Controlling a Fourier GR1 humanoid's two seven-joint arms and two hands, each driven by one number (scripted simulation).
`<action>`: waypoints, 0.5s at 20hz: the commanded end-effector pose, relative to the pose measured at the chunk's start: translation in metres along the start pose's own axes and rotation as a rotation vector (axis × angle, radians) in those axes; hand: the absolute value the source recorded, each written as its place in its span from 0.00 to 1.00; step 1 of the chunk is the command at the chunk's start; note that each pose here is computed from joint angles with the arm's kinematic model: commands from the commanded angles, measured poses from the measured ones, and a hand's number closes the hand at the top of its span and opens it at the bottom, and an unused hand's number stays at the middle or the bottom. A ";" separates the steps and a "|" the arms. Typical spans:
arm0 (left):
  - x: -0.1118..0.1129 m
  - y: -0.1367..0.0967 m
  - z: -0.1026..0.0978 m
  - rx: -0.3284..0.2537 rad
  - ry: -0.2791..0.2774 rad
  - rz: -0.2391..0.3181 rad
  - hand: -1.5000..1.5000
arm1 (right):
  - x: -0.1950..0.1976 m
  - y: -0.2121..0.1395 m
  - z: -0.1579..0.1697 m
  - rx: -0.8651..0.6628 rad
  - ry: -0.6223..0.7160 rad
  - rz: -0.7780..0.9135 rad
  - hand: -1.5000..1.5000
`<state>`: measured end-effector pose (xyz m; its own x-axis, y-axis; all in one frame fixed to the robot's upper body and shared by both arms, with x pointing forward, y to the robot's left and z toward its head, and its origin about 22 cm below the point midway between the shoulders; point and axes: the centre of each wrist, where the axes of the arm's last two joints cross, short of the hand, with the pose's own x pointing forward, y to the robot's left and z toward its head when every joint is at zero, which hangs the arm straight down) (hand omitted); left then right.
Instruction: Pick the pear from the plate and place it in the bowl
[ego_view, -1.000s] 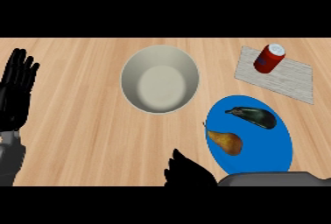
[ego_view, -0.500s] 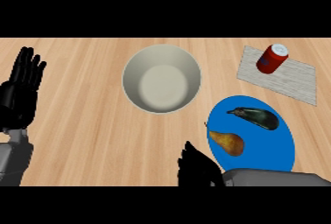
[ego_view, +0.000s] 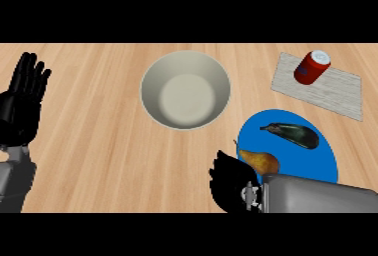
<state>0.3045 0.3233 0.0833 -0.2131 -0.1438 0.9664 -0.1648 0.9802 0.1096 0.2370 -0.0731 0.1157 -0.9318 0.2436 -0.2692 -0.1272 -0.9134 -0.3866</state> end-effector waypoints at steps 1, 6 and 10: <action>-0.007 0.000 0.009 0.012 -0.004 -0.005 0.50 | -0.013 0.008 -0.004 -0.011 -0.043 -0.002 0.00; 0.000 -0.004 0.015 -0.001 -0.012 0.000 0.50 | -0.016 0.032 -0.022 0.011 -0.057 0.033 0.00; 0.000 0.016 0.021 -0.002 0.021 -0.005 0.50 | -0.014 0.014 -0.042 0.011 -0.044 0.047 0.00</action>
<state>0.2959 0.3252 0.0819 -0.2059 -0.1441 0.9679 -0.1694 0.9794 0.1098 0.2550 -0.0839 0.0903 -0.9472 0.2056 -0.2460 -0.1021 -0.9207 -0.3766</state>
